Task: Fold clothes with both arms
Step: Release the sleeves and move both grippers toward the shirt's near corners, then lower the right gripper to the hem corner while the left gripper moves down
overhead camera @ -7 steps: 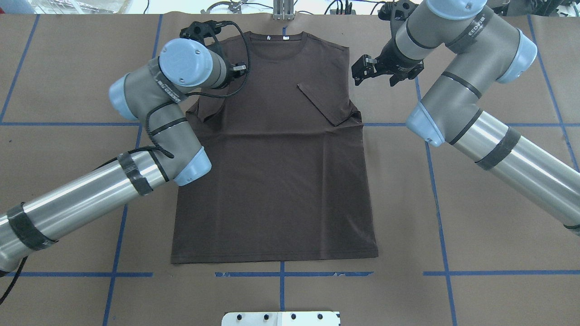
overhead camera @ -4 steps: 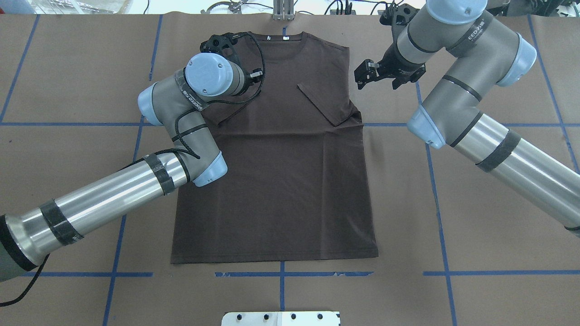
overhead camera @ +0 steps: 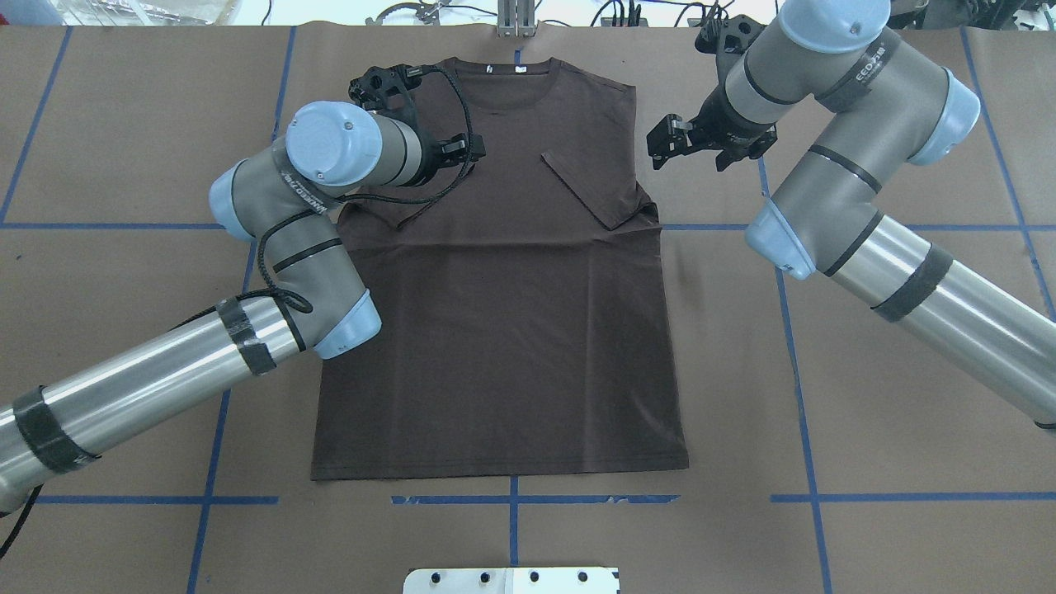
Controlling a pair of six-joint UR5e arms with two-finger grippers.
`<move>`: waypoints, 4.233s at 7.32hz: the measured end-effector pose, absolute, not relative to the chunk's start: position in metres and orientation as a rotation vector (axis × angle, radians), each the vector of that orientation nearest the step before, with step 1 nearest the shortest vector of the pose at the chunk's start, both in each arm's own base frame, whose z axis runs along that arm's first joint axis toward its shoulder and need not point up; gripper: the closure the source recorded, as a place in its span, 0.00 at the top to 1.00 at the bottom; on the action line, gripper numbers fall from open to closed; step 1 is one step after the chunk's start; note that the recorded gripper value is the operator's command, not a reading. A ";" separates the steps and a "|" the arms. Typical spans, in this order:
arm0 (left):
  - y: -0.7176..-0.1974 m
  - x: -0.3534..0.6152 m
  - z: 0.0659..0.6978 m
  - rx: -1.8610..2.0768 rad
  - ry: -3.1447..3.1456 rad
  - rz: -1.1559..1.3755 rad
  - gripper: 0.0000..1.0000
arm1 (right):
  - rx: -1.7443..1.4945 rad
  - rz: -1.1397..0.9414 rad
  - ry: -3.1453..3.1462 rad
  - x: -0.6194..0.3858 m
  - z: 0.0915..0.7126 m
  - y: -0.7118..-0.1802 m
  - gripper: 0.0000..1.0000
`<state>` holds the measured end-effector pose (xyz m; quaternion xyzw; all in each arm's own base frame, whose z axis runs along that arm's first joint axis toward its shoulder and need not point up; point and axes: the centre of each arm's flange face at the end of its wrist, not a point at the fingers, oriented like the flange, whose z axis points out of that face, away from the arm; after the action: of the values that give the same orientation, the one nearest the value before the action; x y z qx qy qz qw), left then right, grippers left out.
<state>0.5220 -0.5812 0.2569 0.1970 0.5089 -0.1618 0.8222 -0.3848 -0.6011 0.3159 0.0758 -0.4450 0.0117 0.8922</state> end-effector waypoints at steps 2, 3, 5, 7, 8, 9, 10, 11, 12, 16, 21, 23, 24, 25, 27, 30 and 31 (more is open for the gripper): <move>-0.533 0.466 0.271 0.431 1.106 -0.264 1.00 | 0.125 0.016 -0.931 -0.381 0.340 -0.549 1.00; -0.512 0.441 0.273 0.441 1.112 -0.244 1.00 | 0.121 0.024 -0.938 -0.384 0.341 -0.519 1.00; -0.485 0.409 0.270 0.456 1.134 -0.234 1.00 | 0.138 0.074 -0.921 -0.416 0.340 -0.434 1.00; -0.476 0.399 0.264 0.467 1.152 -0.232 1.00 | 0.115 0.075 -0.919 -0.442 0.340 -0.365 1.00; -0.475 0.397 0.262 0.472 1.155 -0.229 1.00 | 0.085 0.067 -0.920 -0.454 0.341 -0.343 1.00; -0.474 0.395 0.261 0.476 1.157 -0.227 1.00 | 0.056 0.059 -0.919 -0.465 0.342 -0.326 1.00; -0.473 0.394 0.259 0.479 1.160 -0.226 1.00 | 0.029 0.064 -0.916 -0.473 0.344 -0.313 1.00; -0.472 0.394 0.257 0.481 1.163 -0.225 1.00 | 0.011 0.073 -0.912 -0.477 0.346 -0.306 1.00; -0.472 0.394 0.255 0.483 1.165 -0.224 1.00 | -0.002 0.077 -0.904 -0.478 0.350 -0.302 1.00; -0.468 0.391 0.248 0.491 1.179 -0.221 1.00 | -0.050 0.049 -0.879 -0.481 0.367 -0.282 0.96; -0.468 0.391 0.248 0.491 1.180 -0.219 1.00 | -0.100 0.015 -0.877 -0.481 0.372 -0.266 0.78; -0.468 0.391 0.248 0.491 1.179 -0.219 1.00 | -0.109 0.001 -0.871 -0.488 0.374 -0.260 0.69; -0.468 0.391 0.248 0.491 1.179 -0.219 1.00 | -0.112 -0.002 -0.867 -0.490 0.376 -0.258 0.45; -0.468 0.391 0.248 0.492 1.179 -0.220 1.00 | -0.113 -0.003 -0.866 -0.490 0.376 -0.258 0.20; -0.469 0.391 0.248 0.492 1.179 -0.220 1.00 | -0.113 -0.002 -0.865 -0.490 0.377 -0.258 0.00; -0.469 0.391 0.249 0.491 1.176 -0.221 1.00 | -0.108 0.003 -0.870 -0.487 0.375 -0.261 0.00; -0.469 0.391 0.250 0.490 1.174 -0.221 1.00 | -0.106 0.006 -0.870 -0.486 0.374 -0.263 0.00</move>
<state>0.3914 -0.4694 0.2498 0.2283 0.5472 -0.1030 0.7986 -0.4861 -0.2627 0.3743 -0.0515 -0.4213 0.0031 0.9054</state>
